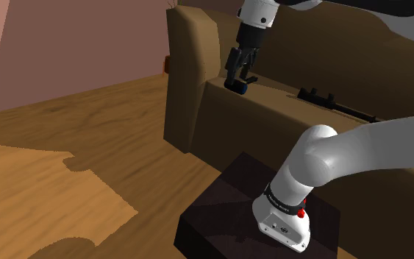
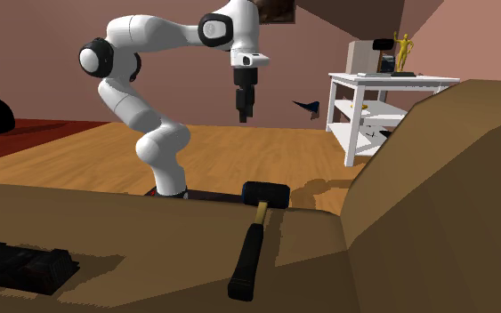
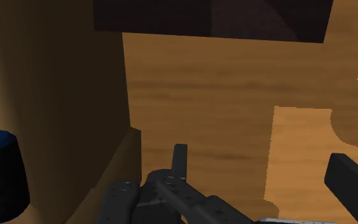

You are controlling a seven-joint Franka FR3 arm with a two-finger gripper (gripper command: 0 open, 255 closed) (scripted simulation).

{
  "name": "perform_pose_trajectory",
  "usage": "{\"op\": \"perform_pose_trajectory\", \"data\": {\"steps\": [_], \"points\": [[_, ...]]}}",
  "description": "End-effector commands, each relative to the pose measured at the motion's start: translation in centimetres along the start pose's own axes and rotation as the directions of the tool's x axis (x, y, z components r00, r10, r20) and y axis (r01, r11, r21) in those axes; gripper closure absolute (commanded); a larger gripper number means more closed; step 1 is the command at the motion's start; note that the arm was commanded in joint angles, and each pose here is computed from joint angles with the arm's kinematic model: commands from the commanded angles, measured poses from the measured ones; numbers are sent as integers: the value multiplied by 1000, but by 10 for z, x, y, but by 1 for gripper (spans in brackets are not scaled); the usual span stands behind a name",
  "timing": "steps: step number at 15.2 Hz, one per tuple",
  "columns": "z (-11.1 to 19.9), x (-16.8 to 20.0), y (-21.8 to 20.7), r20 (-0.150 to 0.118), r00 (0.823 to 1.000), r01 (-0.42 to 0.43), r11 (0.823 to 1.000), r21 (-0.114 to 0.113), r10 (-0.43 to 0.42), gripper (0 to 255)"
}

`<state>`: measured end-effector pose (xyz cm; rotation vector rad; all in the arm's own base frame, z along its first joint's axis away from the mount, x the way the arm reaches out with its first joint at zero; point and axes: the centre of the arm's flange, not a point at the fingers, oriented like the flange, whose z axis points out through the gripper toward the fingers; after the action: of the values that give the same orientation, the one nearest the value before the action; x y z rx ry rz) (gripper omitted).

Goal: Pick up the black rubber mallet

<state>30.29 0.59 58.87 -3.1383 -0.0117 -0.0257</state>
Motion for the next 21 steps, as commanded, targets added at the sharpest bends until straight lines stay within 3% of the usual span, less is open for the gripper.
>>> {"op": "perform_pose_trajectory", "data": {"steps": [1,3,6,8,11,16,21], "points": [[0,0,0,0,1000,0,1000,0,0,0],[7,21,12,-2,996,-87,996,-8,87,0],[16,51,35,-6,977,-215,976,-18,215,0],[22,70,51,-10,954,-299,954,-25,299,0],[31,94,80,-17,907,-421,907,-35,420,0],[45,126,133,-30,795,-606,794,-49,605,0],[58,146,193,-47,646,-763,644,-60,762,0]]}}
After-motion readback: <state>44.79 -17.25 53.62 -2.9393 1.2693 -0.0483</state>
